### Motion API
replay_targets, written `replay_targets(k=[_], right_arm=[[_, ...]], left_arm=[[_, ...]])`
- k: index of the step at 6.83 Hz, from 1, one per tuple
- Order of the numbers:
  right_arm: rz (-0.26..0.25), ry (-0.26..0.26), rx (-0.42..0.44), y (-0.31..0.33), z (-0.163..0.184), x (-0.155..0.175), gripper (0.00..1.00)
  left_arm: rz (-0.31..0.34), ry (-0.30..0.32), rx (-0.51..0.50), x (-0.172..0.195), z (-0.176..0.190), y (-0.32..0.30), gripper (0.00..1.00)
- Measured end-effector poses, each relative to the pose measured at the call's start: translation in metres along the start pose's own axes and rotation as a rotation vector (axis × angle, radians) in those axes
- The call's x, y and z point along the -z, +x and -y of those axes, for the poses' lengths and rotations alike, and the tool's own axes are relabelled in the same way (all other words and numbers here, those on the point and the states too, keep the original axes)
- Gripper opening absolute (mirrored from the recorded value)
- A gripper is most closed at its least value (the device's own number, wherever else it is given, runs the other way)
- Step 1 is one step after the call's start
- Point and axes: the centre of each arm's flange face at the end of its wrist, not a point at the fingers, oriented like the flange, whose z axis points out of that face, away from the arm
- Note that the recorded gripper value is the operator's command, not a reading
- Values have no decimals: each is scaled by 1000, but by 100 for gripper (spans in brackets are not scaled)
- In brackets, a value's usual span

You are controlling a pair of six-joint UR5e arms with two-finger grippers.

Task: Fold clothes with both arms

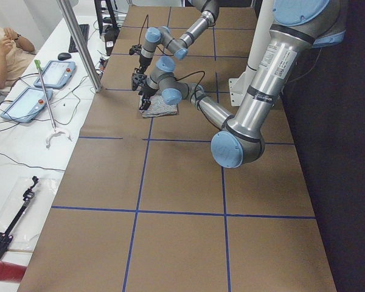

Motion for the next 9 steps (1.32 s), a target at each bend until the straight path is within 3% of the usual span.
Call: replay_targets(k=[2, 3, 4, 5, 7, 9], right_arm=[[-43, 8, 53, 6, 12, -15, 0], [-56, 12, 68, 9, 15, -19, 64], [-62, 13, 75, 11, 16, -22, 93], [-65, 13, 77, 12, 17, -23, 100], [-58, 7, 94, 15, 35, -16, 100], [-19, -45, 136, 37, 84, 7, 100]], left_arm=[[0, -1, 1, 0, 0, 0, 100], [0, -1, 1, 0, 0, 0, 100], [0, -1, 1, 0, 0, 0, 100], [0, -1, 1, 0, 0, 0, 100], [4, -4, -1, -1, -1, -5, 100], [-18, -65, -40, 14, -7, -27, 100]])
